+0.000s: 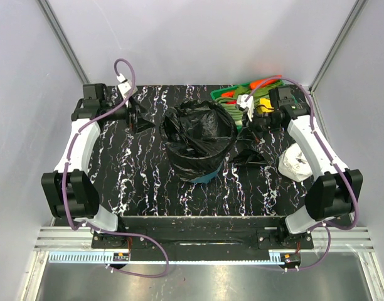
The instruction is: Put the trash bags into the trash bin
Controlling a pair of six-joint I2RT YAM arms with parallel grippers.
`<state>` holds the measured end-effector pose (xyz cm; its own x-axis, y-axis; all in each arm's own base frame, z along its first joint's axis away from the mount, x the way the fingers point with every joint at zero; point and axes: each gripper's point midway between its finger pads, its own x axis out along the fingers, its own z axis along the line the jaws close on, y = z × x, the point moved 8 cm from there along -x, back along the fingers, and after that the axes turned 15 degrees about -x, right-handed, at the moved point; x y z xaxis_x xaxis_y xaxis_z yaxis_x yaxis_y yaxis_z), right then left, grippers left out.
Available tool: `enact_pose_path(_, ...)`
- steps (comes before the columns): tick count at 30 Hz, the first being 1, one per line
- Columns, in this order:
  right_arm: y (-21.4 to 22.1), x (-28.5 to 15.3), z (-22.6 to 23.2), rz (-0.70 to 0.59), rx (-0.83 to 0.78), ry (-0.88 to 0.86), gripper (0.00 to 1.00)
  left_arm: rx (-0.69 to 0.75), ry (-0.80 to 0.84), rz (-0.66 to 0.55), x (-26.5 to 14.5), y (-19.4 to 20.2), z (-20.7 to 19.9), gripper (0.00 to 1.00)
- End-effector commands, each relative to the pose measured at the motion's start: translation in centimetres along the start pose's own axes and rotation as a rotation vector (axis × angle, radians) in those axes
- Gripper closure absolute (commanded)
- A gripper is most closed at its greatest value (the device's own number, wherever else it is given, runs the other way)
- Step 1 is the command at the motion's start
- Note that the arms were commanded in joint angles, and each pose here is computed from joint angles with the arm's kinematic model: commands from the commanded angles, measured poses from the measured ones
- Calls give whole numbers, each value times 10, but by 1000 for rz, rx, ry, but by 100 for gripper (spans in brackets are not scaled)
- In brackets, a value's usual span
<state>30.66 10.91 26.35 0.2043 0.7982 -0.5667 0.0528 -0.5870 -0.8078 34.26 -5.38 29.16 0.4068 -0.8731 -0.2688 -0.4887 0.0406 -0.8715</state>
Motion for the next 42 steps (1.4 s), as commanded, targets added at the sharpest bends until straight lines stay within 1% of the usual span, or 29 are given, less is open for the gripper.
enact_pose_path(1,1,-3,-1,27,-8,49,100,145,86,75,3,28,5,1)
enact_pose_path(5,8,5,-3,29,49,35,100,182,91,120,6,41,15,1)
enact_pose_path(10,12,16,-8,20,108,40,100,192,97,122,8,41,19,1)
enact_pose_path(17,35,51,-1,81,163,10,100,229,85,118,5,35,15,1)
enact_pose_path(22,47,64,3,117,187,-5,100,247,88,115,4,36,13,1)
enact_pose_path(28,54,66,2,151,188,21,100,237,104,114,7,38,12,1)
enact_pose_path(33,62,66,3,191,185,48,100,274,130,121,15,39,12,1)
enact_pose_path(42,52,54,2,188,162,99,100,310,119,16,35,8,38,1)
